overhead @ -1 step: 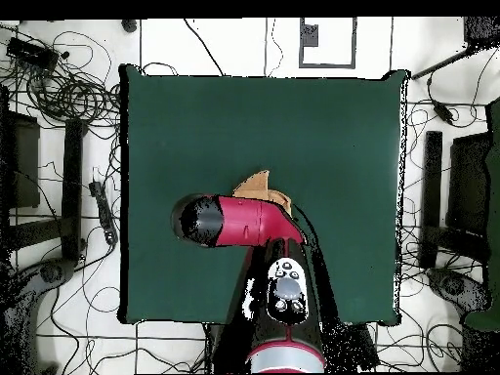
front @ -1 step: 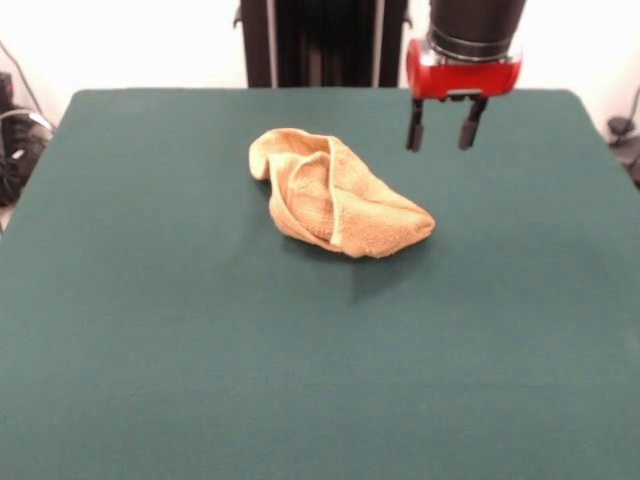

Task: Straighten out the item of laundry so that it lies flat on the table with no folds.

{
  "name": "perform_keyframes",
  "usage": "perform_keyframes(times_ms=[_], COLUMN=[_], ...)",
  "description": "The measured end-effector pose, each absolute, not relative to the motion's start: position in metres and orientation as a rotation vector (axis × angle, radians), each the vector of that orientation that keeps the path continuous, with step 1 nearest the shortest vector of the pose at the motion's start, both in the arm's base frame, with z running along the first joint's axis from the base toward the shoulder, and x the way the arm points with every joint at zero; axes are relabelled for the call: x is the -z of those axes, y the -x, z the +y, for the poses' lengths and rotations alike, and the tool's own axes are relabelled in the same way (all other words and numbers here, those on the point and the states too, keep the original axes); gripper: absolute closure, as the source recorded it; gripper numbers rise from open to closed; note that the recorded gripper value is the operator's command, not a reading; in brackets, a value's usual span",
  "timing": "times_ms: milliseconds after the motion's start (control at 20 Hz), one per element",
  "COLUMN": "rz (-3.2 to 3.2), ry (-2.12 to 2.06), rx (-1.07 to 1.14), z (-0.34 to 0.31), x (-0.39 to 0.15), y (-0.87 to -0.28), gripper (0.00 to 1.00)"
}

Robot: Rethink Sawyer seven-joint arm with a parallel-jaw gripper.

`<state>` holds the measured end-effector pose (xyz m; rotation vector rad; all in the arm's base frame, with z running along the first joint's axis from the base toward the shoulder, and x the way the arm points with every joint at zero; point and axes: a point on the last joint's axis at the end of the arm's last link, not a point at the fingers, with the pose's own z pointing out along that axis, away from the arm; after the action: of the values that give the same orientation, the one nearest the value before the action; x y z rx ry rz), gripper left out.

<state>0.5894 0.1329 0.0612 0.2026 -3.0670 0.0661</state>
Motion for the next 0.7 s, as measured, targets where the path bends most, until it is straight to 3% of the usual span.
perform_keyframes(times_ms=[700], rz=[-3.060], ry=[-0.194], rx=[-0.064], z=[0.1298], x=[-0.0629], y=[-0.5978], gripper=[0.00])
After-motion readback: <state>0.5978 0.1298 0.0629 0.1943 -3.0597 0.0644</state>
